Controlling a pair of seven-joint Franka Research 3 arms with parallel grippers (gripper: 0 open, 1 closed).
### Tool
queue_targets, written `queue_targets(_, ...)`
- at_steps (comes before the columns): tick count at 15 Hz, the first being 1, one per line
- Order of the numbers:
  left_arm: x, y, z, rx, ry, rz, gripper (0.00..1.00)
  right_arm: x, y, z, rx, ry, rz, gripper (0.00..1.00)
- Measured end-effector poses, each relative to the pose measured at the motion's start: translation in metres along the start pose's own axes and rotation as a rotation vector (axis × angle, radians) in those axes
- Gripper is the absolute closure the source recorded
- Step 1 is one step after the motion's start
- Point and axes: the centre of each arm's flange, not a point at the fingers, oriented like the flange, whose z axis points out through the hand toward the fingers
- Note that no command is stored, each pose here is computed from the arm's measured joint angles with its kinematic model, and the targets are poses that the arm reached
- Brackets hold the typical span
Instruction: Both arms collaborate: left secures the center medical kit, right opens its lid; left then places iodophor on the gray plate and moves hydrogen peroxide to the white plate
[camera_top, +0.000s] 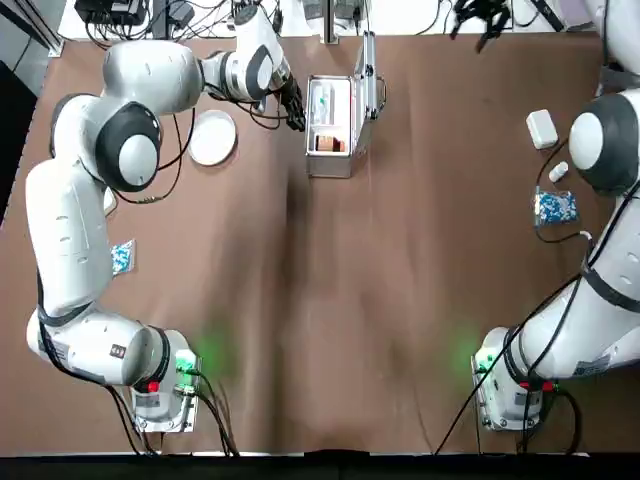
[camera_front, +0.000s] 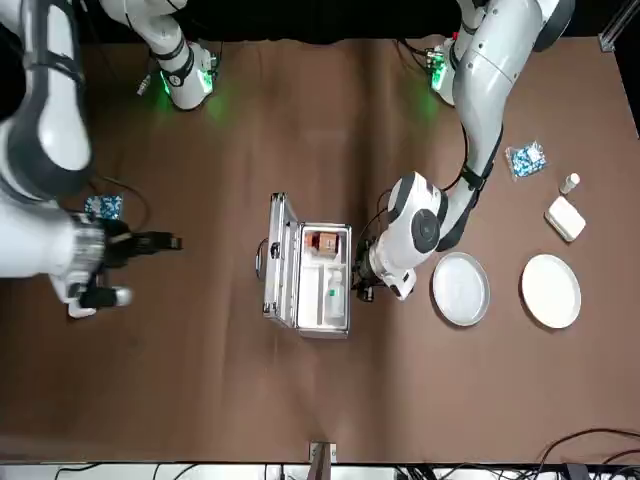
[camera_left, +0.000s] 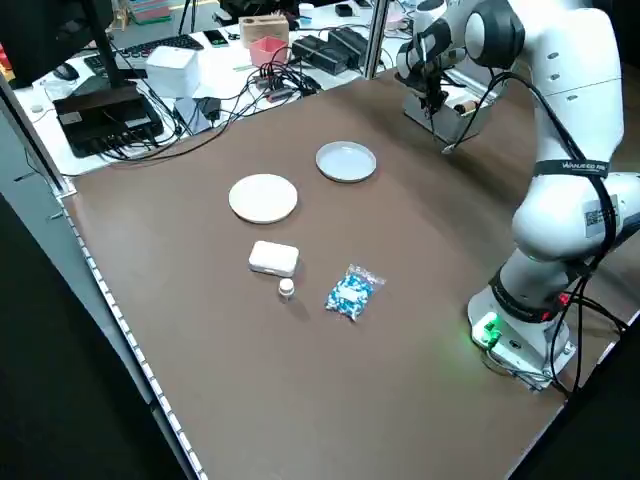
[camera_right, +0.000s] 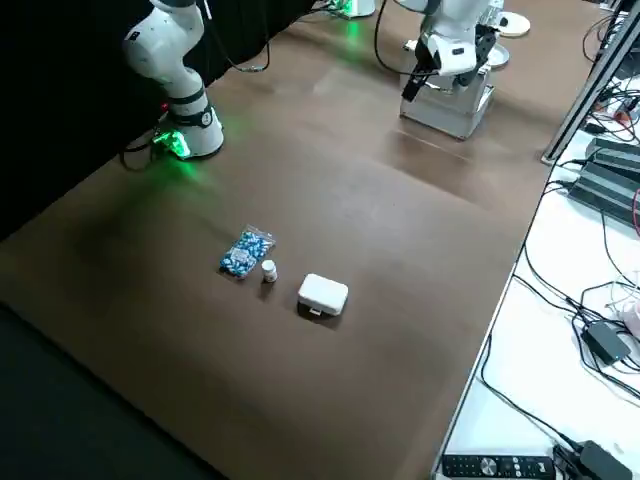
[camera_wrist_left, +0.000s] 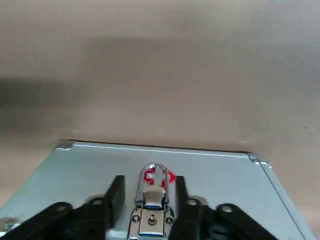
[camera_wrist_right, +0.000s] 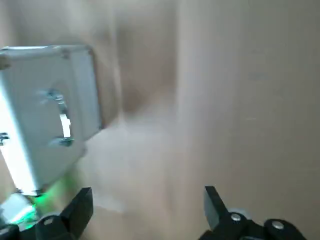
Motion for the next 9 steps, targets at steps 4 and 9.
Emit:
queue_targets(4,0.007,0.007,-0.027,0.028,0.039,-0.004,0.17,-0.021,0.031,-0.052,-0.151,0.079,-0.022,0.02)
queue_targets(9,-0.004,0.002,-0.067,0.037,0.073,-0.018,0.0,-0.05,0.058,-0.106,-0.224,0.163,0.005,0.02)
